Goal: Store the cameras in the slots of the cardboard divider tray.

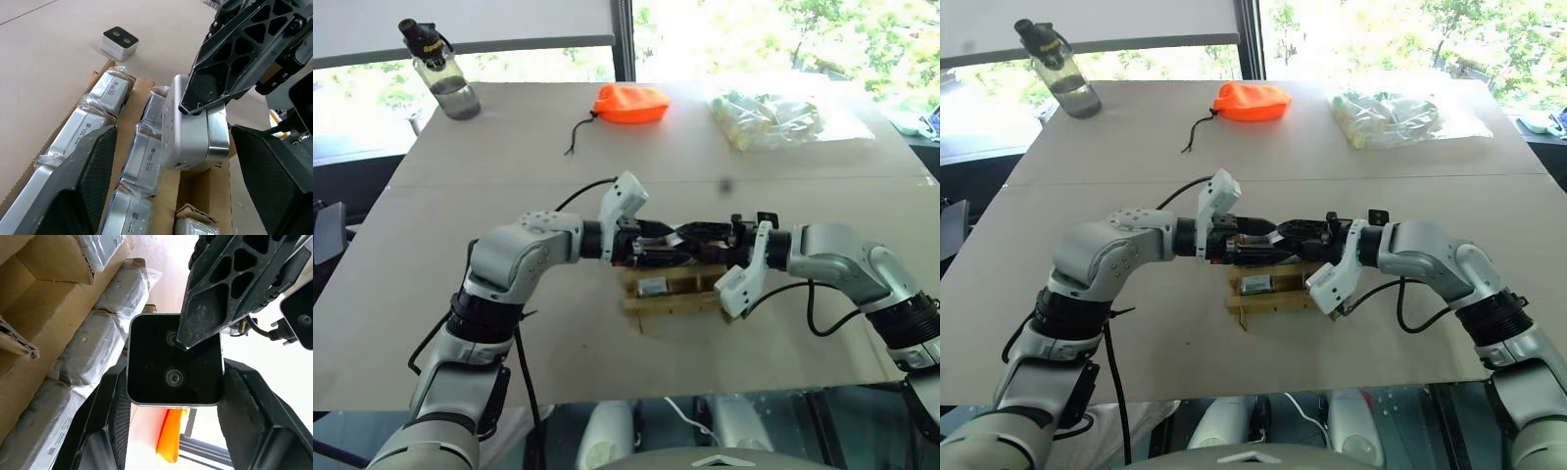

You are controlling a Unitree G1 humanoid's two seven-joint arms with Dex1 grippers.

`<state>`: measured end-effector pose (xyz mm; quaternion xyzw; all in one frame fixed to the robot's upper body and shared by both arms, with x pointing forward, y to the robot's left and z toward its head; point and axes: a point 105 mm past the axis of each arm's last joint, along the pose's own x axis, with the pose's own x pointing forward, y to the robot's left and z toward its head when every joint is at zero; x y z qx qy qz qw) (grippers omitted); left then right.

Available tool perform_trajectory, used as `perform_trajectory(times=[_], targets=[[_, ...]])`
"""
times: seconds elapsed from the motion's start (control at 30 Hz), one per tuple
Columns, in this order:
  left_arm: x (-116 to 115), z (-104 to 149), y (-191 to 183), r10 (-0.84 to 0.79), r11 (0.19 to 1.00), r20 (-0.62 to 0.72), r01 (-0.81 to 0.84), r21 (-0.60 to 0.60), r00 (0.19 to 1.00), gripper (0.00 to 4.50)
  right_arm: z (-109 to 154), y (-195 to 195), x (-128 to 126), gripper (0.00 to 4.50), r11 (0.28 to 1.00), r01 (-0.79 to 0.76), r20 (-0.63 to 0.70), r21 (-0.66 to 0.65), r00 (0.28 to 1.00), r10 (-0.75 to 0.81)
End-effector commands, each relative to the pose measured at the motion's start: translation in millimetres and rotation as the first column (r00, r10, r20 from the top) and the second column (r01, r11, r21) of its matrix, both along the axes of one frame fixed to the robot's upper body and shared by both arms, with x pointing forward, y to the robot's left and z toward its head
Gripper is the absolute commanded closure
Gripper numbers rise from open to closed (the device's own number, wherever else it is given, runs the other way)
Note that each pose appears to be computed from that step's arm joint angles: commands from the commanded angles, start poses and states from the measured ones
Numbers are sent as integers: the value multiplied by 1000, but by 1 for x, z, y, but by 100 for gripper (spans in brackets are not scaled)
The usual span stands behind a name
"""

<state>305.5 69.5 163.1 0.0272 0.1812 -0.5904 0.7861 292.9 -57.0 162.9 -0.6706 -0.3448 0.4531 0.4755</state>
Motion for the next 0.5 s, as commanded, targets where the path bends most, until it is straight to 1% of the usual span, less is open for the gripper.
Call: perform_trajectory(times=[0.03,0.07,0.2,0.33,0.4,0.47,0.5], targets=[[-5,10,-6,-32,999,42,33,-11,999,174,13,2,-1,258,999,-19,36,33,999,18],[-5,10,-6,-33,999,42,33,-12,999,222,13,2,-1,258,999,-19,36,33,999,18],[-6,10,-7,-41,999,36,41,-16,999,374,13,3,-1,258,999,-22,34,37,999,21],[-7,8,-7,-42,999,33,43,-15,999,374,12,3,-1,258,999,-12,25,37,1000,11],[-7,8,-8,-41,999,35,42,-13,999,374,11,-1,2,152,998,42,-10,56,999,-41],[-5,9,-7,-38,999,42,38,-10,998,374,14,0,-1,65,996,31,-12,85,999,-30],[-4,9,-7,-36,999,48,36,-7,998,374,19,0,-2,11,992,31,-12,120,999,-30]])
